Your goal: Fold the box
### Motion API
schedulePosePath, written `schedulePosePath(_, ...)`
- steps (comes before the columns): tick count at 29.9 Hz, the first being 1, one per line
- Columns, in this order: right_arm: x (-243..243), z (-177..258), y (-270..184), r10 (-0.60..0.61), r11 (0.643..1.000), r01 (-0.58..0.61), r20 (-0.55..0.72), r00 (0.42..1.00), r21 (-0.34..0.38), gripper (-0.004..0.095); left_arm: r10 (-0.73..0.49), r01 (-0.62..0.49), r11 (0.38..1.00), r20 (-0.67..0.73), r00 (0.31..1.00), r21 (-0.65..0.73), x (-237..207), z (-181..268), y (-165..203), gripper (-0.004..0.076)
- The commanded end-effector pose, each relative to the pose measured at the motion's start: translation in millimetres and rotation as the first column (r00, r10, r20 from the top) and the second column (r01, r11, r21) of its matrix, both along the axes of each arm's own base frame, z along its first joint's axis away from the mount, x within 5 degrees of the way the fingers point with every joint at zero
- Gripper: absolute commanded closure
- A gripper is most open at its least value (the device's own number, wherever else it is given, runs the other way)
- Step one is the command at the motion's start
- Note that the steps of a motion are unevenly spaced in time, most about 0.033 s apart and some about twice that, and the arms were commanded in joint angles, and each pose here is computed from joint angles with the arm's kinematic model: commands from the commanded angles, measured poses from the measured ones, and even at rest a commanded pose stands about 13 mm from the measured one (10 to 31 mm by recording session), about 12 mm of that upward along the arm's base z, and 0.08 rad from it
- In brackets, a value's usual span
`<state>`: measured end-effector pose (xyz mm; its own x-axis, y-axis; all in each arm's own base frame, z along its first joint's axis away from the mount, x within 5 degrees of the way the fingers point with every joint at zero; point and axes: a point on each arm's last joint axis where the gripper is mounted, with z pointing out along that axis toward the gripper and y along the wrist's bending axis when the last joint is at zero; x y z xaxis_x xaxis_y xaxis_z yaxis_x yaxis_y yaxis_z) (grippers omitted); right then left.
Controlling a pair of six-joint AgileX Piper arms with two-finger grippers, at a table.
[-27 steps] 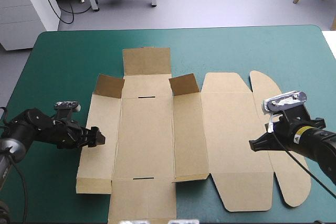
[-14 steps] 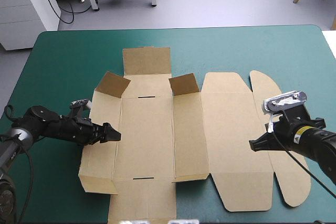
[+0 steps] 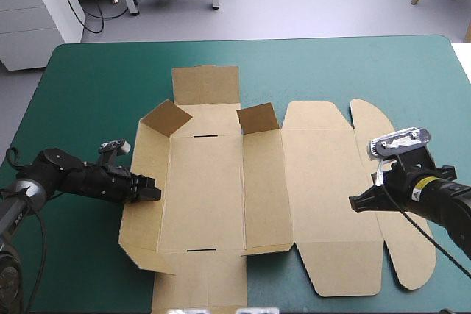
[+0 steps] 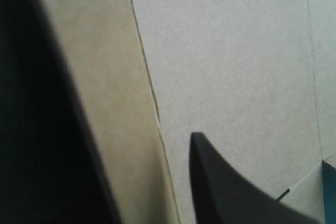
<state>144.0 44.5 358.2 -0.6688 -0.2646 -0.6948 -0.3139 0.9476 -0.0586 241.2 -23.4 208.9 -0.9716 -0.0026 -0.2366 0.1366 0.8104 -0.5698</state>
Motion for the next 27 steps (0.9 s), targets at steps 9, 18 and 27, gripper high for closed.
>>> schedulePosePath(9, 0.8, 14.1, -1.5, 0.0, 1.0, -0.001, 0.092, 0.996, 0.012, 0.0927, -0.069, 0.062, 0.996, 0.114, 0.991, 0.06, 15.4, 35.2, 2.9, 0.0734)
schedulePosePath(18, 0.9, 14.2, -1.5, 0.0, 1.0, -0.001, 0.094, 0.996, 0.012, 0.0927, -0.399, 0.241, 0.855, 0.286, 0.871, 0.46, 59.3, 111.2, -15.3, 0.0734)
schedulePosePath(27, 1.2, 14.6, -1.4, 0.0, 1.0, -0.002, 0.101, 0.995, 0.014, 0.0927, -0.699, 0.261, 0.597, 0.332, 0.633, 0.759, 98.9, 152.1, -82.0, 0.0734)
